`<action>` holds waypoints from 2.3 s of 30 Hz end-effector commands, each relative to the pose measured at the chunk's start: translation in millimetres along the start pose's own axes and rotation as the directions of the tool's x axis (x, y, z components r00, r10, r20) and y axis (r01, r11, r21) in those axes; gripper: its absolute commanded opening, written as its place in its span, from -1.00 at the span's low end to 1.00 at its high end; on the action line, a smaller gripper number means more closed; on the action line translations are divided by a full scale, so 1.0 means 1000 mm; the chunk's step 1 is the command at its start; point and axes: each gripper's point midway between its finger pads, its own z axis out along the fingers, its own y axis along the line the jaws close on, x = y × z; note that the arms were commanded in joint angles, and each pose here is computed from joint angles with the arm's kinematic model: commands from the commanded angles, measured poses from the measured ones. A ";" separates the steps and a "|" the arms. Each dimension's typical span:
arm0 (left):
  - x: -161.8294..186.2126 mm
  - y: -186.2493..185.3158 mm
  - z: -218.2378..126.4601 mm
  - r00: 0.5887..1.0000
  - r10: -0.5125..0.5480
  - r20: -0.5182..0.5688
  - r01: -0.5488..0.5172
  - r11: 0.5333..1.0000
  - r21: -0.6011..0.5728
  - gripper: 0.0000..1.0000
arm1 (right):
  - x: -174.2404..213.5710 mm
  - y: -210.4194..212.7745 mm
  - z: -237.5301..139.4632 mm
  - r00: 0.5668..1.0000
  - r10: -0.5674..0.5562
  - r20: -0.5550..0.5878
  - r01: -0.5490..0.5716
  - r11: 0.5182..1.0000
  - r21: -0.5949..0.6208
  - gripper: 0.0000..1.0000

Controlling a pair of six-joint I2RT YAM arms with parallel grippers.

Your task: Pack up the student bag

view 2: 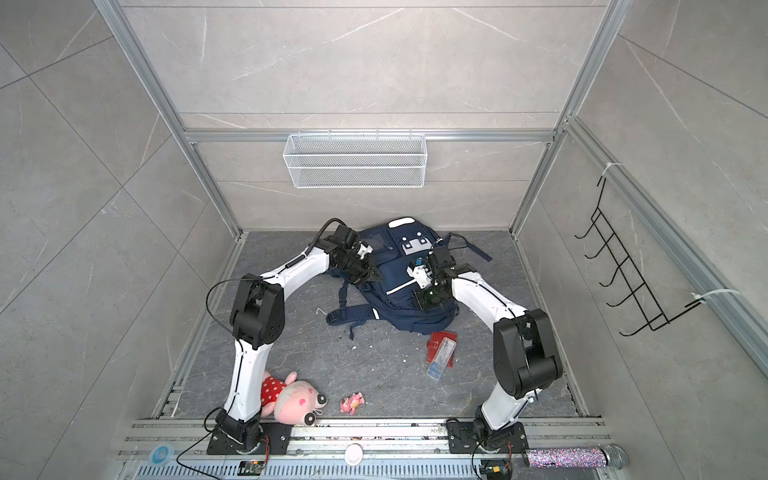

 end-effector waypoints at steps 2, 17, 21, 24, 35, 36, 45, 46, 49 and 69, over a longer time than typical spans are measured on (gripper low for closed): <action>-0.021 -0.103 -0.037 0.995 0.003 0.104 -0.036 0.948 0.315 -1.00 | -0.005 0.045 -0.008 0.984 -0.172 0.051 0.176 0.980 -0.094 -1.00; -0.028 -0.109 -0.053 0.978 -0.121 0.171 0.046 0.919 0.391 -1.00 | -0.060 0.081 0.011 0.983 -0.016 0.181 0.051 0.980 -0.193 -1.00; -0.019 -0.098 -0.055 0.976 -0.125 0.176 0.054 0.931 0.361 -1.00 | -0.082 0.086 0.010 0.959 0.126 0.256 -0.058 0.965 -0.256 -1.00; -0.013 -0.089 -0.054 0.976 -0.128 0.178 0.061 0.939 0.340 -1.00 | -0.099 0.093 0.009 0.937 0.204 0.285 -0.103 0.938 -0.331 -1.00; -0.026 -0.079 -0.064 0.961 -0.160 0.224 0.078 0.939 0.335 -1.00 | -0.109 0.140 0.001 0.912 0.192 0.364 0.004 0.880 -0.475 -1.00; -0.025 -0.078 -0.064 0.961 -0.161 0.224 0.079 0.939 0.334 -1.00 | -0.111 0.141 0.000 0.905 0.203 0.375 0.004 0.876 -0.483 -1.00; -0.009 -0.056 -0.062 0.962 -0.154 0.224 0.089 0.957 0.276 -1.00 | -0.155 0.139 0.005 0.857 0.376 0.354 -0.117 0.809 -0.576 -1.00; -0.007 -0.055 -0.063 0.962 -0.151 0.227 0.086 0.958 0.272 -1.00 | -0.158 0.138 0.004 0.849 0.396 0.350 -0.133 0.801 -0.584 -1.00; -0.003 -0.047 -0.067 0.960 -0.144 0.239 0.084 0.966 0.245 -1.00 | -0.165 0.135 -0.002 0.828 0.451 0.334 -0.179 0.776 -0.605 -1.00; 0.009 -0.028 -0.075 0.969 -0.084 0.234 0.041 0.982 0.183 -1.00 | -0.156 0.099 -0.008 0.785 0.562 0.260 -0.374 0.764 -0.526 -1.00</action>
